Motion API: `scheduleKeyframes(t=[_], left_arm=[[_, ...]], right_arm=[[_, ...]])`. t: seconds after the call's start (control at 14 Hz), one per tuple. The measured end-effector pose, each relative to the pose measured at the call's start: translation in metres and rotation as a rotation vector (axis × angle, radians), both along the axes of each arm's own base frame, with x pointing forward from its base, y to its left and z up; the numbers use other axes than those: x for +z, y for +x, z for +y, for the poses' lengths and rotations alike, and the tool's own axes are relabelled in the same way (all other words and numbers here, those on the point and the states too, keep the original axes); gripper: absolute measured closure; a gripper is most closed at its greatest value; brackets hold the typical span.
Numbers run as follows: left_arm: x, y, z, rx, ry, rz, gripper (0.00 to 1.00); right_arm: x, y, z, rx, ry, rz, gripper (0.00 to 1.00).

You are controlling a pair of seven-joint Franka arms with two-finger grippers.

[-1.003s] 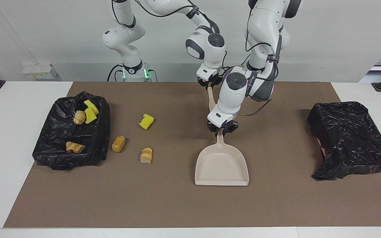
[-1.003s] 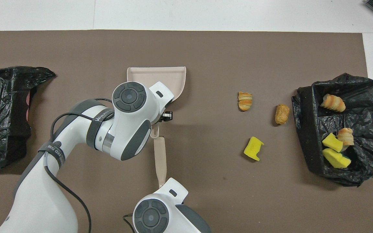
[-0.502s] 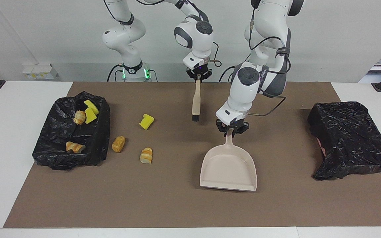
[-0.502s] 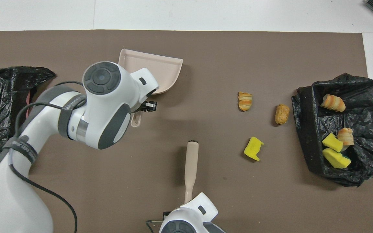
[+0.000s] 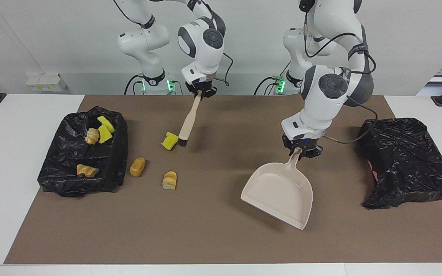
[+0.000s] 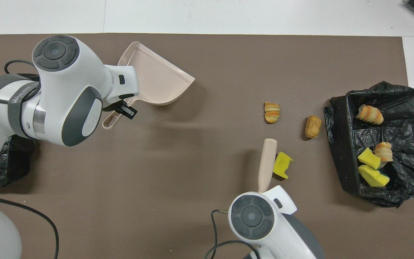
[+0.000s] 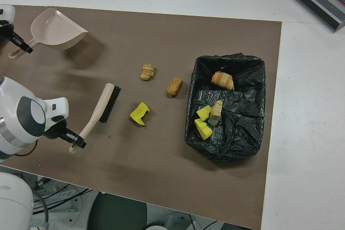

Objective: Sweep and dump trash in bin
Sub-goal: 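Sweep the remaining chunks toward the dustpan with the right gripper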

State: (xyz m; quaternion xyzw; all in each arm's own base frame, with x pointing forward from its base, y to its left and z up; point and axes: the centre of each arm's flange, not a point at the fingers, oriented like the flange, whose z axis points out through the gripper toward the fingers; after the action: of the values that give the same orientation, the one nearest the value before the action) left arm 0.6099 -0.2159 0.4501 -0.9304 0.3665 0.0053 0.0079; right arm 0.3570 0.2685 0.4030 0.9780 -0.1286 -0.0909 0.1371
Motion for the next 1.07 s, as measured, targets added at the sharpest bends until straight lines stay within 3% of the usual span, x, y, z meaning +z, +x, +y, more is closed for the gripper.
scheduleKeyframes(t=[0.21,0.43,0.72,1.07], left_arm=[[0.003,0.003,-0.002,-0.292,0.011,-0.004,0.68],[-0.002,0.001,-0.003,-0.552,0.013,0.027,0.68],[-0.03,-0.021,-0.004,-0.64,0.013,0.096,0.68],[-0.057,-0.079,-0.019,-0.717,0.03,0.104,0.68]], right_arm=[[-0.005,0.034,-0.059,0.015,-0.093,0.018,0.73],[-0.011,0.065,-0.103,0.063,-0.133,0.046,0.73],[-0.023,0.102,-0.181,0.078,-0.113,0.111,0.73],[-0.046,0.112,-0.186,0.097,-0.123,0.136,0.73]])
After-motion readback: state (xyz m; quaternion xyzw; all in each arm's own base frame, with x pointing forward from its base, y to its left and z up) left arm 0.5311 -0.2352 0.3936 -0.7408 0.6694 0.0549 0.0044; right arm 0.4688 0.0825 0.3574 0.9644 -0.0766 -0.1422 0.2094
